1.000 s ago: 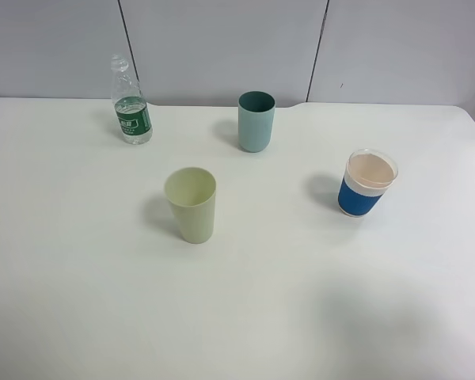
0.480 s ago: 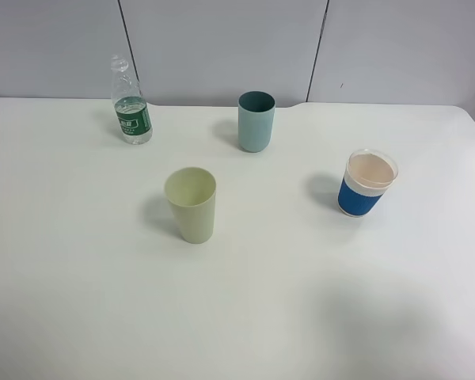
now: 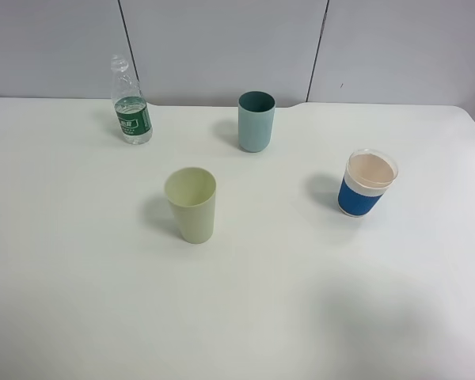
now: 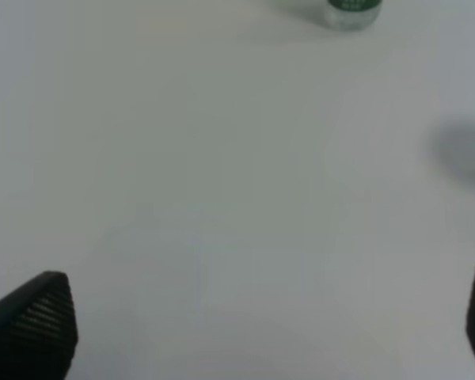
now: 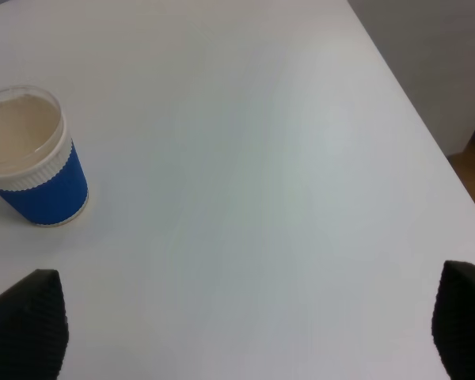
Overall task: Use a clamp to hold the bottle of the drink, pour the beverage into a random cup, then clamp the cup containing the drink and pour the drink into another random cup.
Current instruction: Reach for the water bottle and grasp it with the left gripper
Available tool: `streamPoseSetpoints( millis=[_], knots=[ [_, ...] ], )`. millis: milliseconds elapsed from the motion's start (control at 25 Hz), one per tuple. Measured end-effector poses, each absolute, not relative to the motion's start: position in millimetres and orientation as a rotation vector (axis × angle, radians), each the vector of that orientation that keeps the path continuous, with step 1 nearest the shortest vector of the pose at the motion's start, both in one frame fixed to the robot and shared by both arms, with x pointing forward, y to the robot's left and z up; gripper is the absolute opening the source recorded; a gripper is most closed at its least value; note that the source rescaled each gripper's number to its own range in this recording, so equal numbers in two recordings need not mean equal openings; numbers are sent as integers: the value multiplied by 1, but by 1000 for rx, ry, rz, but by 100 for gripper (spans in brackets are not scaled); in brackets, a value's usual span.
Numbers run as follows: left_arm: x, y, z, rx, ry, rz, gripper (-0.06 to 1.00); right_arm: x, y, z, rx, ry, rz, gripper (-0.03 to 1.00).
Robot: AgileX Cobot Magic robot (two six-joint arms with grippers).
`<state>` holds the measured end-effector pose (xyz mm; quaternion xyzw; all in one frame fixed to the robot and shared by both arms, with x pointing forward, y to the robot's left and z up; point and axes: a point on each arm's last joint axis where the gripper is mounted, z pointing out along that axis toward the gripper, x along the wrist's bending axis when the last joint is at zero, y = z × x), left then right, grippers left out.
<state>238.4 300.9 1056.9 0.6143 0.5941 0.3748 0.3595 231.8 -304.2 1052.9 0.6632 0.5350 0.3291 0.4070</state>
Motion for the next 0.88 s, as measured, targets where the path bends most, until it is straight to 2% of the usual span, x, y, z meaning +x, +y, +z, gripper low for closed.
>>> streamPoseSetpoints(
  millis=[360,880],
  knots=[
    [289,301,1077,1605,1594,902,100,232,-304,1053,1672,1349,830,100],
    [379,302,1062,1671,1657,846,100,232,-304,1053,1672,1349,830,100]
  ],
)
